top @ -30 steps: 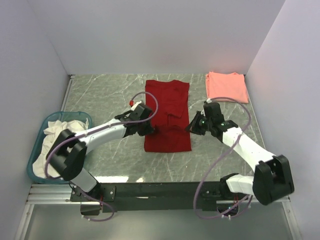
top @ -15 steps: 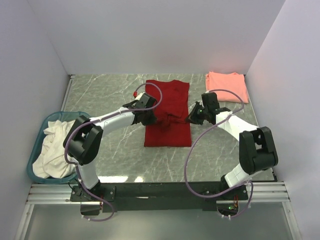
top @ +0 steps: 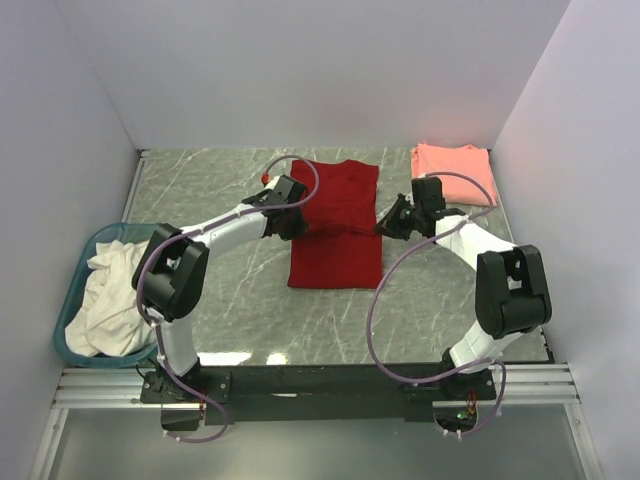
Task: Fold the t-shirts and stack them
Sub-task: Fold the tshirt
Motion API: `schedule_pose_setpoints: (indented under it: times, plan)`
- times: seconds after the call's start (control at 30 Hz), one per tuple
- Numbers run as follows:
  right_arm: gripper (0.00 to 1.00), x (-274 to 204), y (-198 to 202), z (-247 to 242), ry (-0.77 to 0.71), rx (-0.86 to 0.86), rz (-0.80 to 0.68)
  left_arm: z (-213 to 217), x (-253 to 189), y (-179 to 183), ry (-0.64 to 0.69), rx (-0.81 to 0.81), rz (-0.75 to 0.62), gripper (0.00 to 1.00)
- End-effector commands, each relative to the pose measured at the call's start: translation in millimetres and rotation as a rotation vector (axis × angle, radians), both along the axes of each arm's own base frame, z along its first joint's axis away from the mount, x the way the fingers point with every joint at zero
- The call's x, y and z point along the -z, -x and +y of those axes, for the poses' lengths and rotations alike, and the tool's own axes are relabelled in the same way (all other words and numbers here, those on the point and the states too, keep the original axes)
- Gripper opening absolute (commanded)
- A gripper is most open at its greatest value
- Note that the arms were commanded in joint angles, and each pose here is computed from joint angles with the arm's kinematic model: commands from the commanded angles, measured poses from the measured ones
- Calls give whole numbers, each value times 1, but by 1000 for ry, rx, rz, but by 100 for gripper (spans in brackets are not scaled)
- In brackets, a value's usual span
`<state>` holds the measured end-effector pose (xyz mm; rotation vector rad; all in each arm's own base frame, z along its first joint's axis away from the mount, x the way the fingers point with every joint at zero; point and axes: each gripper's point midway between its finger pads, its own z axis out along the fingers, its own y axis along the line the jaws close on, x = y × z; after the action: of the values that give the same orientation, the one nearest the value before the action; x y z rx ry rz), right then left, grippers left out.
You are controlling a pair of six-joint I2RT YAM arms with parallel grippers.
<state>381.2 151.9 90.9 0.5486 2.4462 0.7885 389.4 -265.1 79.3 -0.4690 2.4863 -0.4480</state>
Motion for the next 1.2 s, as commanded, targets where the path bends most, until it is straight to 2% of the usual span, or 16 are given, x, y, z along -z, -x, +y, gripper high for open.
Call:
schedule_pose_setpoints:
  times: [0.0,0.9,0.93,0.97,1.0,1.03,1.07,1.17]
  plan:
    - [0,-15,-25,0,-22,7,-75,0,-7,-11,12,6,-15,1]
    - [0,-3,-55,-7,-97,16,-43,10,0,-47,42,3,-13,1]
    - [3,-1,-56,-6,-103,9,-39,10,-1,-48,45,7,-18,1]
    - [7,0,-56,-8,-106,10,-36,10,-5,-51,54,13,-31,3]
    - [16,-1,-55,-8,-105,11,-37,11,-9,-52,63,30,-43,10]
    - [22,-2,-55,-10,-97,10,-45,13,-17,-55,70,33,-61,23]
    - [34,-4,-56,-11,-88,8,-53,16,-23,-58,72,31,-75,28]
    - [46,-14,-56,-18,-35,17,-77,19,-44,-58,83,56,-124,45]
